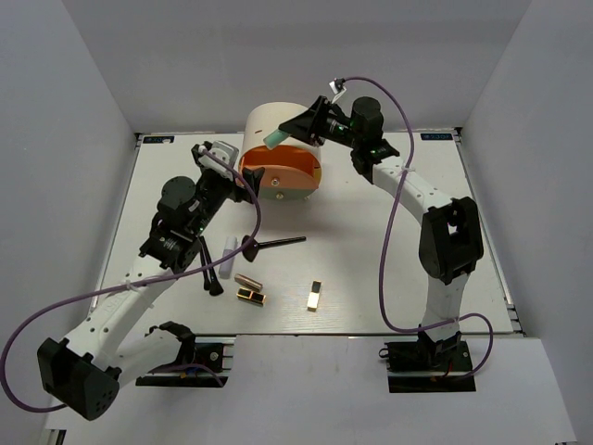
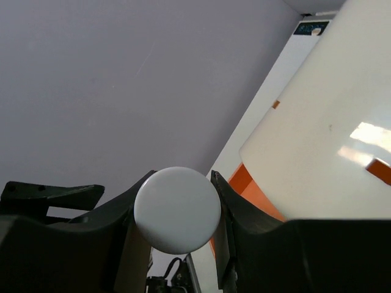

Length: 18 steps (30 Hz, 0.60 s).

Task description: Organize the makeup

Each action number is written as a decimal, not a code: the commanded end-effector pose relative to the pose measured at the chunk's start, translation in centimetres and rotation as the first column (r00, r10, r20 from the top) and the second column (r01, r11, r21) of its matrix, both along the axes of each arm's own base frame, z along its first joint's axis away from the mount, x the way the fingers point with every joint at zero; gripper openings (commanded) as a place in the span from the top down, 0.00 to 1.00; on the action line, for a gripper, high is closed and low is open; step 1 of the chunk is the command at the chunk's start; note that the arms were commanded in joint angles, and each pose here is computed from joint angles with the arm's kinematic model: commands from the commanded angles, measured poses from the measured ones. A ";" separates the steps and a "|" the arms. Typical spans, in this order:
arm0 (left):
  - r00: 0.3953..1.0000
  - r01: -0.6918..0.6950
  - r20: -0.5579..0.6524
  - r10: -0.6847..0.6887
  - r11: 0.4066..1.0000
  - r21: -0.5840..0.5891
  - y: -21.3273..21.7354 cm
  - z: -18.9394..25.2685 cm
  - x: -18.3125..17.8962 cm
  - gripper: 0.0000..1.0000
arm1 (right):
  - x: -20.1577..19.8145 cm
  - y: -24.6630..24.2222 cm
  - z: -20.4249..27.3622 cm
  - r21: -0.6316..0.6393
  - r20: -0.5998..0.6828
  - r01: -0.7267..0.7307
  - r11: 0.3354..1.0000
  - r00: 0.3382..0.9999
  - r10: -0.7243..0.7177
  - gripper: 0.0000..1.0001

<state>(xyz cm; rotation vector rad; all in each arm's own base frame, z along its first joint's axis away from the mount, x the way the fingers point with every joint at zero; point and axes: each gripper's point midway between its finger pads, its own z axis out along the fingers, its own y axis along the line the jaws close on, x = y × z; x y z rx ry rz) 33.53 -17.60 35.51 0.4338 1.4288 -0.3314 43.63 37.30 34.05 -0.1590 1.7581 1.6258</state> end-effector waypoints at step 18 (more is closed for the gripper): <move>0.998 -0.039 0.042 0.042 0.997 -0.074 2.3 0.8 -3.1 0.06 | -1.0 -1.8 3.0 0.046 -0.376 0.149 0.988 0.919 -0.121 1.00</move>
